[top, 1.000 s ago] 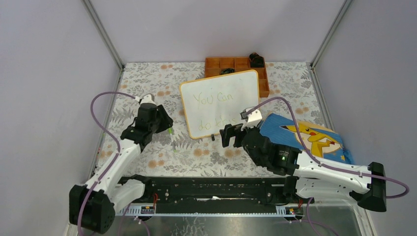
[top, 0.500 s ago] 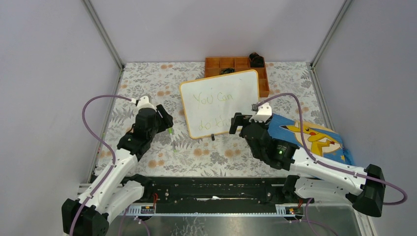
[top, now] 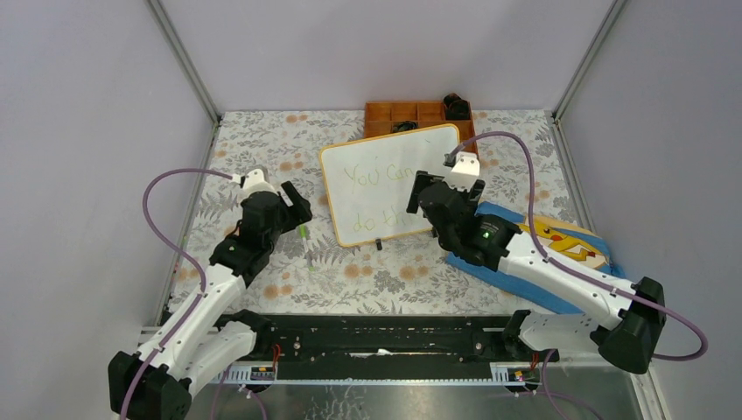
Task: Write a sentence on the whiteboard
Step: Reset both arms
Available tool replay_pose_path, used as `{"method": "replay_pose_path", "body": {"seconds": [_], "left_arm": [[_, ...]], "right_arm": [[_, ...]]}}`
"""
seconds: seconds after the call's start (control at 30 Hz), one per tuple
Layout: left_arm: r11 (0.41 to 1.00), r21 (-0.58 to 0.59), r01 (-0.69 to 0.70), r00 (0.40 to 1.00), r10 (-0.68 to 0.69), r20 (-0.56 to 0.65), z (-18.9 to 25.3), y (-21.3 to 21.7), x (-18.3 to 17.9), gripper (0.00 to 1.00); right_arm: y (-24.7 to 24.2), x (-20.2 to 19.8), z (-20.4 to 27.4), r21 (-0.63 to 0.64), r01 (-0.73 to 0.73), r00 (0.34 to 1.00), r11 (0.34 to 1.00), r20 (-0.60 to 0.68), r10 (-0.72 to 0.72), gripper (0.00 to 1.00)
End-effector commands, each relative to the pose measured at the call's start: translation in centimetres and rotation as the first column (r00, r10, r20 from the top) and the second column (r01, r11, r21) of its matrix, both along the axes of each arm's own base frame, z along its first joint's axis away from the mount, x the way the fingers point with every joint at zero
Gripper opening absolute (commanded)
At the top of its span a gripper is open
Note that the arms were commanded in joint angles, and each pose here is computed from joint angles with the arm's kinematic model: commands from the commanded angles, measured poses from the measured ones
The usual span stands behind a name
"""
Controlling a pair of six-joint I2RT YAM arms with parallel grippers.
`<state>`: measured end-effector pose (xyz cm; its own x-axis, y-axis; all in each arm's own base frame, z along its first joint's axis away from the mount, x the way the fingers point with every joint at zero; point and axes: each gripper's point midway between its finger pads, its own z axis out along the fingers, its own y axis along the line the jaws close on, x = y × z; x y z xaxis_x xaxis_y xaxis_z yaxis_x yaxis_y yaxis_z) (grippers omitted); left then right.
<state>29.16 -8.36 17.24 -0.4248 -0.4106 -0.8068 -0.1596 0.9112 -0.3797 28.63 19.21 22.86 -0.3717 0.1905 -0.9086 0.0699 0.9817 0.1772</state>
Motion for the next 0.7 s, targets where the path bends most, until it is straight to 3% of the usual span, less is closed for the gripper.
{"method": "replay_pose_path", "body": {"seconds": [0.0, 0.17, 0.33, 0.5, 0.67], "left_arm": [[1.0, -0.014, 0.027, 0.998, -0.026, 0.06, 2.6, -0.8, 1.1, 0.85], [0.992, 0.028, 0.122, 0.989, -0.124, 0.076, 4.2, -2.1, 0.8, 0.88], [0.976, 0.076, 0.203, 0.953, -0.215, 0.211, 11.1, -3.9, 0.4, 0.96], [0.956, 0.171, 0.24, 0.917, -0.281, 0.284, 18.0, -6.5, -0.4, 0.99], [0.963, 0.184, 0.196, 0.899, -0.252, 0.358, 23.6, -7.0, -0.4, 0.99]], "right_arm": [[-1.2, 0.4, 3.3, -0.023, 0.051, 0.998, 0.998, 0.042, -0.05, 1.0], [-2.6, -0.5, 9.5, 0.009, -0.033, 0.979, 0.999, 0.199, 0.03, 1.0], [-6.5, -2.5, 17.3, 0.05, -0.033, 0.913, 0.998, 0.407, 0.009, 1.0], [-6.5, -2.2, 20.6, -0.026, -0.033, 0.905, 0.999, 0.424, 0.041, 1.0], [-6.1, -0.6, 23.0, 0.08, 0.069, 0.887, 0.994, 0.451, -0.098, 0.97]]}}
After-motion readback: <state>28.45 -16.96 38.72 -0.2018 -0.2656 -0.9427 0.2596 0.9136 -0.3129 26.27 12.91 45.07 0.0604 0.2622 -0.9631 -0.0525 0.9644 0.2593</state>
